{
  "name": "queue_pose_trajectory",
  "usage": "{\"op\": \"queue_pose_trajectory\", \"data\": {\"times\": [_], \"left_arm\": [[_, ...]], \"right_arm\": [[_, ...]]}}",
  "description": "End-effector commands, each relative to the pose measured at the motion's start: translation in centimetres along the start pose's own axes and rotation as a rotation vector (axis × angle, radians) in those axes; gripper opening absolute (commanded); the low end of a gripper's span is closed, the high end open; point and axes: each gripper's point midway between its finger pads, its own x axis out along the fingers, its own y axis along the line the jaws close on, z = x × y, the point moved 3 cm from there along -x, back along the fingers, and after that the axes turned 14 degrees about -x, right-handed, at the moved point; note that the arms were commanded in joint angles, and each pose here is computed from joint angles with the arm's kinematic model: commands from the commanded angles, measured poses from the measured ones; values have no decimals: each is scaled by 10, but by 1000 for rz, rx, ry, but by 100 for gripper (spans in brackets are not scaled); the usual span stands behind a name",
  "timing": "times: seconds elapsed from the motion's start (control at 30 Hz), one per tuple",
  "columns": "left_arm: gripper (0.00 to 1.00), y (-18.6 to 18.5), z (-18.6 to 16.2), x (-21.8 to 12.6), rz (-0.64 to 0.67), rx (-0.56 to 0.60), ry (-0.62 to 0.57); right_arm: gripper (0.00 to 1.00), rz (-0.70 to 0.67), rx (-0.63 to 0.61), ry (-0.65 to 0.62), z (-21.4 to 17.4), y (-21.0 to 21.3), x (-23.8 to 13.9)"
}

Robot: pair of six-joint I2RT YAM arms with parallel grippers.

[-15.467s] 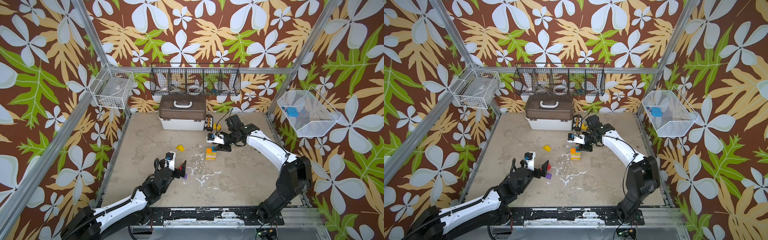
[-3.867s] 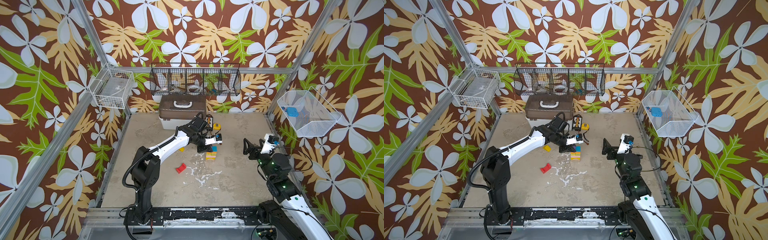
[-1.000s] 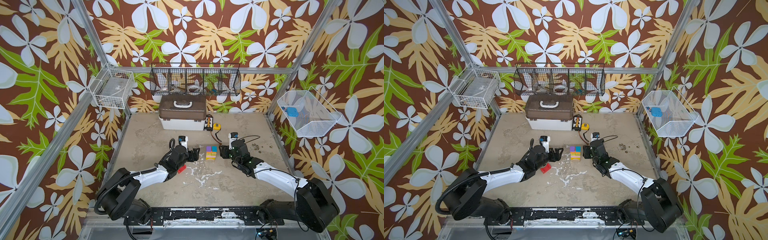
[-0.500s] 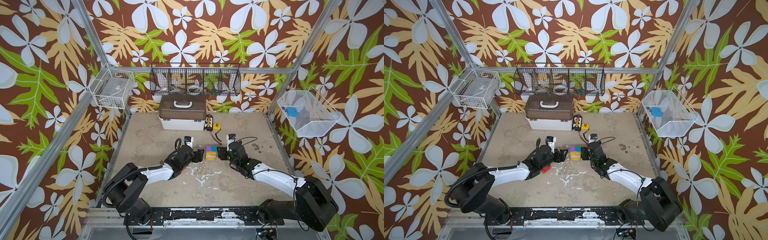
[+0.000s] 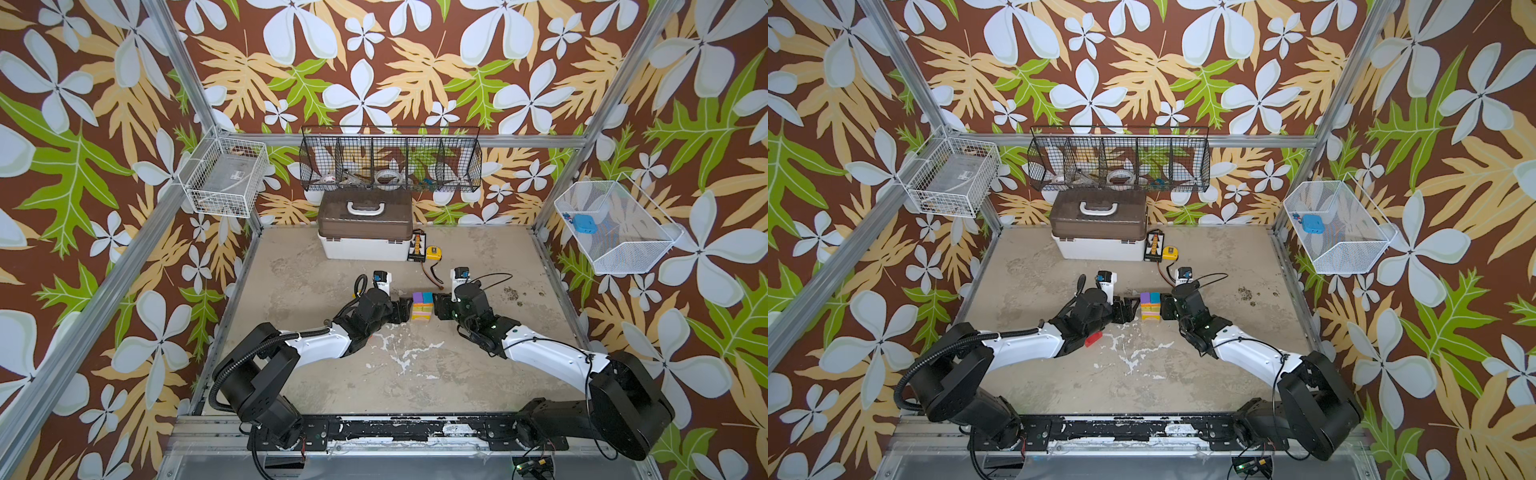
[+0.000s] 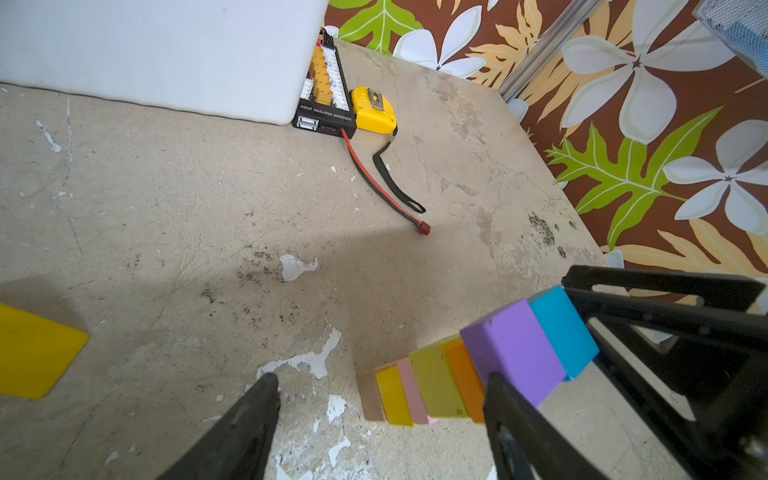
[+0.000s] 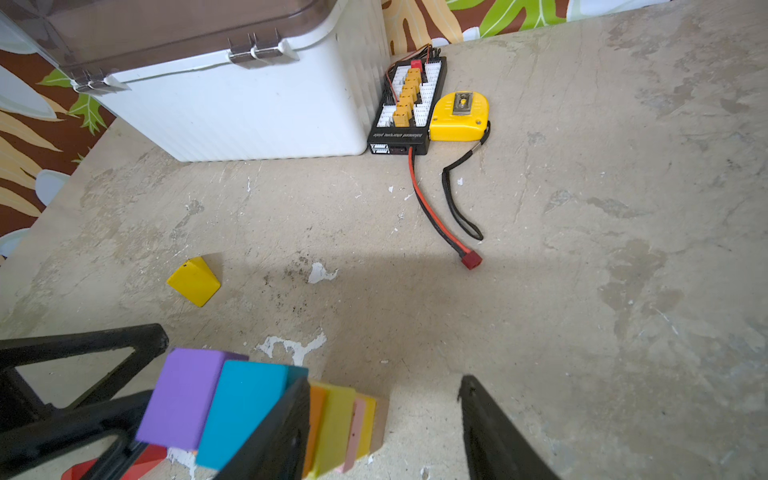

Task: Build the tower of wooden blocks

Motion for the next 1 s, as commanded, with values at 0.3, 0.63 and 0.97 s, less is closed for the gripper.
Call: {"op": "queue_pose_trajectory", "data": {"times": [0.3, 0.63, 0.97], "left_arm": [[79, -2, 1, 0, 7, 6, -5], [78, -3, 8, 1, 32, 26, -28], [79, -6, 11, 10, 43, 42, -23]], "right_arm": [[59, -12, 10, -34, 7, -2, -7], [59, -6, 14, -35, 5, -2, -9], [58, 3, 12, -37, 5, 1, -10]]}}
